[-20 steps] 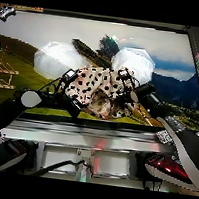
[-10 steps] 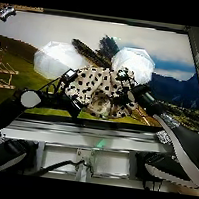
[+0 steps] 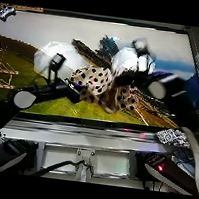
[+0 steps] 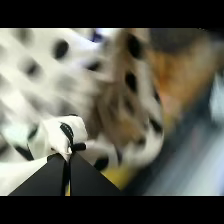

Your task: Fold the clothes and pants, and hang the long-sleeved shirts on hangers.

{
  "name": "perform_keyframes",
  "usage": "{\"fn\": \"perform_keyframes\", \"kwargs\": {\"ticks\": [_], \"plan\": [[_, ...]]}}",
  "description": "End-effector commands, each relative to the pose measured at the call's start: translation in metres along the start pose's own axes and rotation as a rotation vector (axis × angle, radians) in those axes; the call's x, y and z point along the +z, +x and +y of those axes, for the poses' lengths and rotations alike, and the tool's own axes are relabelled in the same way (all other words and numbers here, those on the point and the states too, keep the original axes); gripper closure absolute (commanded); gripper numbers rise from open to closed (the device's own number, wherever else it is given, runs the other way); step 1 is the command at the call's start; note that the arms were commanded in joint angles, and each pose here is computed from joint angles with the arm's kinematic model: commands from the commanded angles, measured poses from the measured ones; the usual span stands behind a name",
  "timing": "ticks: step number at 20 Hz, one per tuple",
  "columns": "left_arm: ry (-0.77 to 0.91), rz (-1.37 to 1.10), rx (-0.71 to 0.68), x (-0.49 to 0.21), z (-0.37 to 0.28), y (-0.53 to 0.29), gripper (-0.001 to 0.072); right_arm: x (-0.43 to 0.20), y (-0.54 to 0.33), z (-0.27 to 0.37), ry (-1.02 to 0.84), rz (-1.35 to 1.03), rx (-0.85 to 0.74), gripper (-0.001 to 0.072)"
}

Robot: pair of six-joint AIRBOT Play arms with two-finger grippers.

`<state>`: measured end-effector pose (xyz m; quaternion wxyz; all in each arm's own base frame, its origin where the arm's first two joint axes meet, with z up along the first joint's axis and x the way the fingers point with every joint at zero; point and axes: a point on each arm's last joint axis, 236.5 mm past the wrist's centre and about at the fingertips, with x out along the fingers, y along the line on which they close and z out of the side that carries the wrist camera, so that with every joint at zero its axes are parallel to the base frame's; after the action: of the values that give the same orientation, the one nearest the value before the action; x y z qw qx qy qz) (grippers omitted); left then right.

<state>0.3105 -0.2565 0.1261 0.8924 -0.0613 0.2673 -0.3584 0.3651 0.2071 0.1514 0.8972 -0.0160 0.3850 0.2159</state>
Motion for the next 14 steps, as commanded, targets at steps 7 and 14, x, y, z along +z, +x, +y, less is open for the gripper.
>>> {"fn": "perform_keyframes", "kwargs": {"ticks": [7, 14], "plan": [[0.059, -0.97, 0.122, 0.232, -0.022, -0.215, 0.0699, 0.186, -0.247, 0.045, -0.03, -0.661, 0.128, 0.0694], [0.065, -0.933, 0.067, 0.23, -0.039, -0.204, 0.0699, 0.18, -0.252, 0.055, -0.029, -0.599, 0.164, 0.0693]]}}
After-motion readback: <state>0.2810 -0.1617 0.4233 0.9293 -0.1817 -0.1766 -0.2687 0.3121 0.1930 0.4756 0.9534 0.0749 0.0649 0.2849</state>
